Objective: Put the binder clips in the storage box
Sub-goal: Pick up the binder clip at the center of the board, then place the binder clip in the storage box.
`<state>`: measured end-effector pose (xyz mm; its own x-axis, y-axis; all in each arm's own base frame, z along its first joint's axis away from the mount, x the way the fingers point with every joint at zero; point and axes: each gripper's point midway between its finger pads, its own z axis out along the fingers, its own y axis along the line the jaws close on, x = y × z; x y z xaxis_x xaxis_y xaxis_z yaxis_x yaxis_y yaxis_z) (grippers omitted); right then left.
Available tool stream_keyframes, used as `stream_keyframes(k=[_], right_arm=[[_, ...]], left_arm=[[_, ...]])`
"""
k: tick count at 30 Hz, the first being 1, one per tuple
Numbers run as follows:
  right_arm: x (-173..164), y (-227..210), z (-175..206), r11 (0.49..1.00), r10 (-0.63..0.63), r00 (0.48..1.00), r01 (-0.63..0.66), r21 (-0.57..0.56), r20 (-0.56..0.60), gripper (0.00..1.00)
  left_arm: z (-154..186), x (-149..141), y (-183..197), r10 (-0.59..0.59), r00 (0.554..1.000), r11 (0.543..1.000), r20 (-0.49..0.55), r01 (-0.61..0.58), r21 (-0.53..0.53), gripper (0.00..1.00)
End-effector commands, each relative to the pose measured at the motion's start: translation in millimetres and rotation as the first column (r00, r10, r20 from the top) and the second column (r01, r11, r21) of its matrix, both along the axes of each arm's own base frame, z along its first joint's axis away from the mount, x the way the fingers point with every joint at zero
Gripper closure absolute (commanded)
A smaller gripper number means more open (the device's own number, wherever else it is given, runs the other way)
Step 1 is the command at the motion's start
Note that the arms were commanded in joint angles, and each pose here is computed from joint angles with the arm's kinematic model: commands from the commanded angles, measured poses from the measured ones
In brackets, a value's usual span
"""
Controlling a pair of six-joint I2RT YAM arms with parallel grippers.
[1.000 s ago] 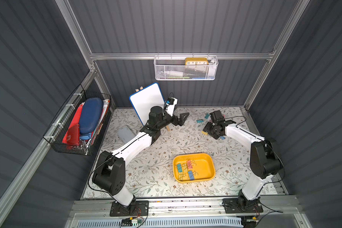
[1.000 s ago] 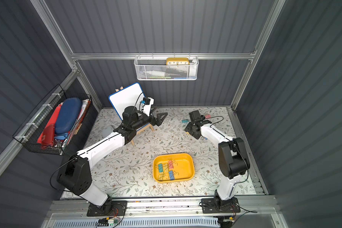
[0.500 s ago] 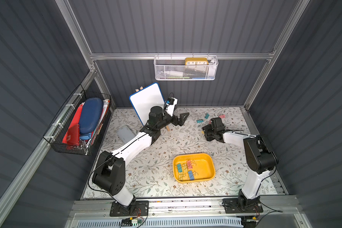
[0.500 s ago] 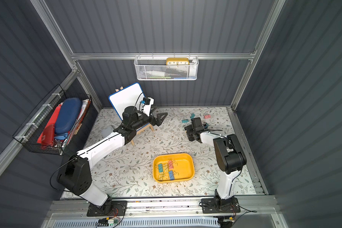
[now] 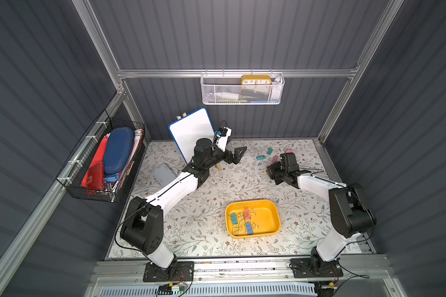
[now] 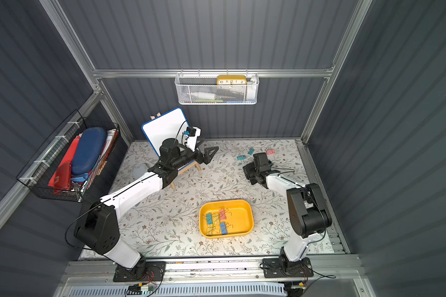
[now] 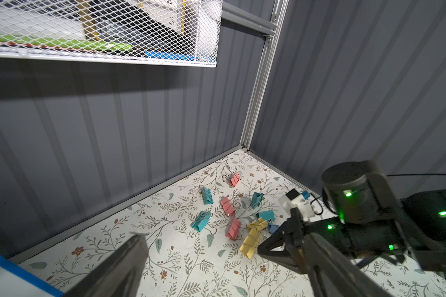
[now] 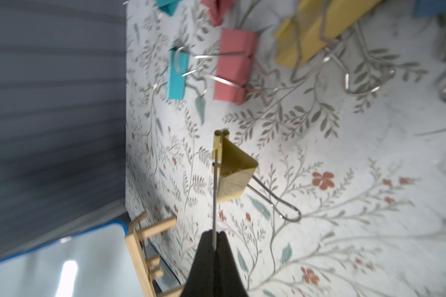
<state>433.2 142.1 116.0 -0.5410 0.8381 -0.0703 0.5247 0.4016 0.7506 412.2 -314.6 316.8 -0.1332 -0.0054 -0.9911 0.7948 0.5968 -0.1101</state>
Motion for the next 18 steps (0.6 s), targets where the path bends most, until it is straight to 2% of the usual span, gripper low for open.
stream_keyframes(k=[1,4,6,10,13,18], right_arm=[[-31,10,47,0.976,0.213,0.975,-0.208,-0.068,0.066,1.0],[-70,21,81,0.921,0.389,0.913,-0.379,-0.095,0.123,1.0],[-103,25,92,0.872,0.488,0.866,-0.476,-0.113,0.115,1.0],[-175,27,85,0.775,0.622,0.783,-0.618,-0.134,-0.008,1.0],[-216,33,71,0.7,0.697,0.709,-0.705,-0.112,-0.111,1.0],[-251,55,42,0.573,0.783,0.575,-0.815,-0.083,-0.238,1.0]], left_arm=[[17,-4,0,-0.013,0.999,1.0,0.046,0.014,-0.015,0.01],[16,-4,0,-0.012,0.999,1.0,0.045,0.013,-0.013,0.01],[15,-3,0,-0.012,0.999,1.0,0.043,0.012,-0.013,0.01],[13,-2,-1,-0.013,0.999,1.0,0.038,0.014,-0.011,0.01],[9,-1,-2,-0.016,0.999,1.0,0.032,0.016,-0.007,0.01],[-1,3,-5,-0.023,1.0,1.0,0.015,0.023,0.002,0.01]])
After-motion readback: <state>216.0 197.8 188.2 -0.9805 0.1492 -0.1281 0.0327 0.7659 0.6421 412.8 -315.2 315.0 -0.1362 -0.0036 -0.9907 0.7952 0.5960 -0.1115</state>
